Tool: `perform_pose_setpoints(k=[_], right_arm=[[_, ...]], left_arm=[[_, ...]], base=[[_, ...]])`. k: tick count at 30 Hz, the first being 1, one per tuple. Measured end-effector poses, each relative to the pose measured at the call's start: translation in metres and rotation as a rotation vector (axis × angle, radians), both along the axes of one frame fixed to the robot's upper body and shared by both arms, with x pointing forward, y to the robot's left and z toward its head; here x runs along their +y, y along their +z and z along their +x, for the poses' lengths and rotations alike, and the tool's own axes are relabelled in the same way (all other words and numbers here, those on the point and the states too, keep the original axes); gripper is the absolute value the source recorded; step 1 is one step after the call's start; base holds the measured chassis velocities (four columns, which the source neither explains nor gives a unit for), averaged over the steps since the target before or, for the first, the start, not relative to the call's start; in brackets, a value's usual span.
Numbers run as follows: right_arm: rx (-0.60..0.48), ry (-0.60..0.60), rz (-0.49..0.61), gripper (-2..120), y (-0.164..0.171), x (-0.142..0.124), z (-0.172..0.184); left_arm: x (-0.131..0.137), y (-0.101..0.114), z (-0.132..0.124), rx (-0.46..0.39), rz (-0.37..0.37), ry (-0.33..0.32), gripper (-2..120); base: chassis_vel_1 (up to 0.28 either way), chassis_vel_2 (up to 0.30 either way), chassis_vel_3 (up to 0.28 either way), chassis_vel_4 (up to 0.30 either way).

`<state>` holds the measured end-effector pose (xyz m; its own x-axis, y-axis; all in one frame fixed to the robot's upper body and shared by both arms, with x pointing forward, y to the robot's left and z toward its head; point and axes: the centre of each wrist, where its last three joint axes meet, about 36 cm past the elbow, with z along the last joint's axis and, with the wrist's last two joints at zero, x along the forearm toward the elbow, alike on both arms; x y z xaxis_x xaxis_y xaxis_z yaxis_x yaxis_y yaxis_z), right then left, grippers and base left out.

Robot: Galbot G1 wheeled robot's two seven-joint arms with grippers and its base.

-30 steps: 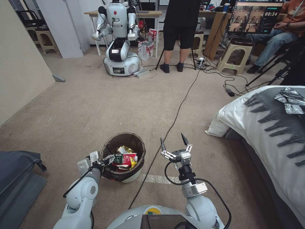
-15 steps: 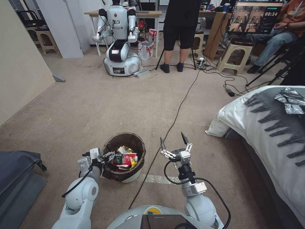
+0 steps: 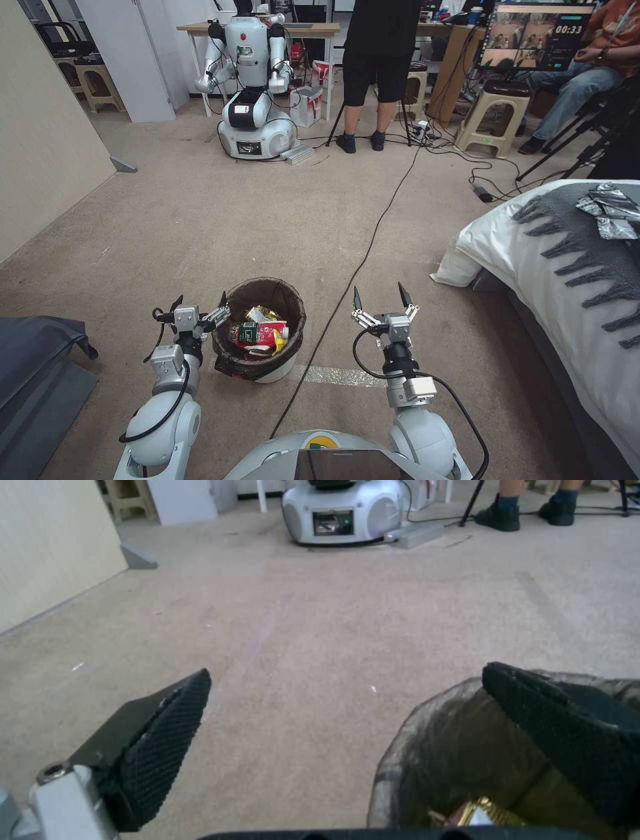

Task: Pick up the trash bin, then pick up the garbage from the floor and place it into the trash bin.

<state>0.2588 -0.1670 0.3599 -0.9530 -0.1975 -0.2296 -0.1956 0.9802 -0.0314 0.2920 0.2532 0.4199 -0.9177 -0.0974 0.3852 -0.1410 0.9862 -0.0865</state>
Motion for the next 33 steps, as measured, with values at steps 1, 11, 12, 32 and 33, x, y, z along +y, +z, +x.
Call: perform_pose_setpoints(k=[1, 11, 12, 32, 33], right_arm=[[0.008, -0.012, -0.002, 100, 0.0, 0.0, 0.0], [0.081, -0.128, -0.025, 100, -0.002, -0.003, -0.003], [0.081, -0.128, -0.026, 100, -0.002, -0.004, -0.002], [0.081, -0.122, -0.026, 100, -0.003, -0.004, -0.002], [0.081, -0.122, -0.026, 100, -0.003, -0.004, -0.002]], left_arm=[[0.0, 0.001, -0.001, -0.031, 0.017, -0.004, 100], [0.012, -0.026, -0.031, -0.199, 0.181, -0.013, 100], [0.012, -0.027, -0.032, -0.206, 0.188, -0.017, 100], [0.012, -0.027, -0.031, -0.207, 0.191, -0.017, 100], [0.012, -0.027, -0.031, -0.207, 0.191, -0.017, 100]], base=[[0.0, 0.0, 0.0, 0.0], [0.0, 0.0, 0.0, 0.0], [0.0, 0.0, 0.0, 0.0], [0.0, 0.0, 0.0, 0.0], [0.0, 0.0, 0.0, 0.0]])
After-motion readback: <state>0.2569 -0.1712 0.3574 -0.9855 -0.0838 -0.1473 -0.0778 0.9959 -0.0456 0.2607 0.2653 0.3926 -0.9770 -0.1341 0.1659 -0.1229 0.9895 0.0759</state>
